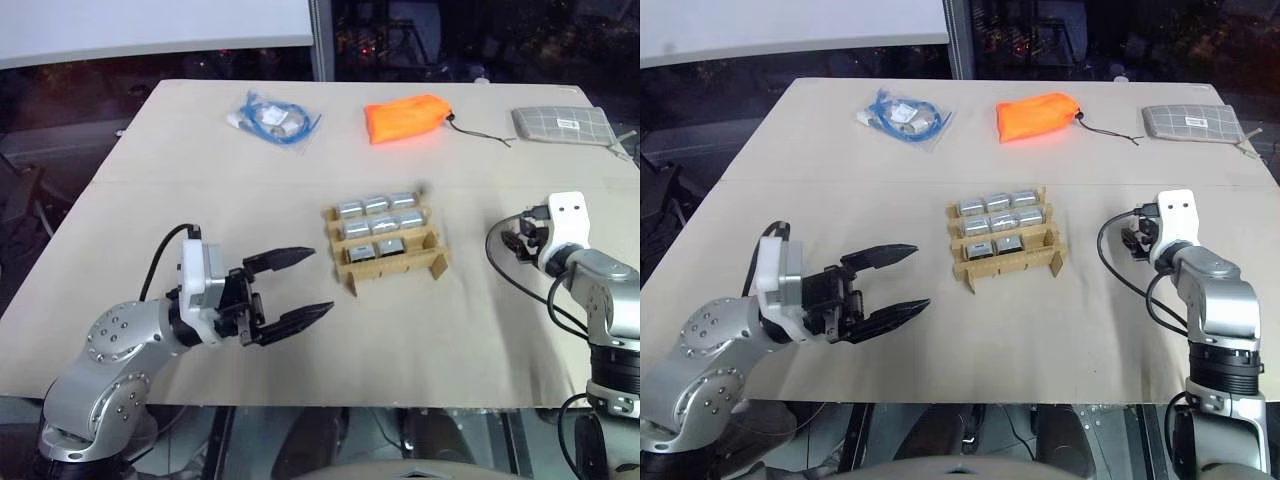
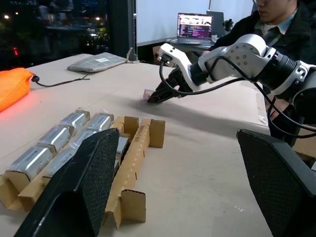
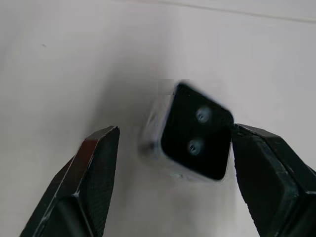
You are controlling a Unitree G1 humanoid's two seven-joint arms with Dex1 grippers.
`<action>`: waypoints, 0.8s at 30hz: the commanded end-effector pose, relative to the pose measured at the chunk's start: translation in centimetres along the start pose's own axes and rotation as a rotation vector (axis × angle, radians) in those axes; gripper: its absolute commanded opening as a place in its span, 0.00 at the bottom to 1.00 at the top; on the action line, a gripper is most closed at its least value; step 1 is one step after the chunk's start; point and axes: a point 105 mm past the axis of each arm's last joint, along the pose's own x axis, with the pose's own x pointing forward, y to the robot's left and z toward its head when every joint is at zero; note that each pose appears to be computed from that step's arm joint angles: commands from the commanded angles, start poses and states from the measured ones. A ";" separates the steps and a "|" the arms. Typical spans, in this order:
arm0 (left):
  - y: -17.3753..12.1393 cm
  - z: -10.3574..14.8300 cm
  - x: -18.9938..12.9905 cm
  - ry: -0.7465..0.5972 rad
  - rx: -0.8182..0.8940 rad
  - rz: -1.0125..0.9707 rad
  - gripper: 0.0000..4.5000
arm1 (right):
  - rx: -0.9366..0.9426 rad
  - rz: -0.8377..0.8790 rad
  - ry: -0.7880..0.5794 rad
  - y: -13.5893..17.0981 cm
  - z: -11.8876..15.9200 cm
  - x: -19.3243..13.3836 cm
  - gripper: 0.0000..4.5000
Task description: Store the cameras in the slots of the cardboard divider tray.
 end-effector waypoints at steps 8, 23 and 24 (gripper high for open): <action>0.0 0.4 0.1 -0.015 0.024 -0.021 0.88 | 0.009 -0.038 -0.045 -0.6 0.9 0.2 0.79; -0.3 0.4 0.1 -0.014 0.018 -0.018 0.88 | 0.147 0.001 -0.080 0.2 2.0 0.3 0.79; -0.3 0.4 0.1 -0.014 0.019 -0.018 0.88 | 0.148 0.002 -0.080 0.2 2.1 0.3 0.79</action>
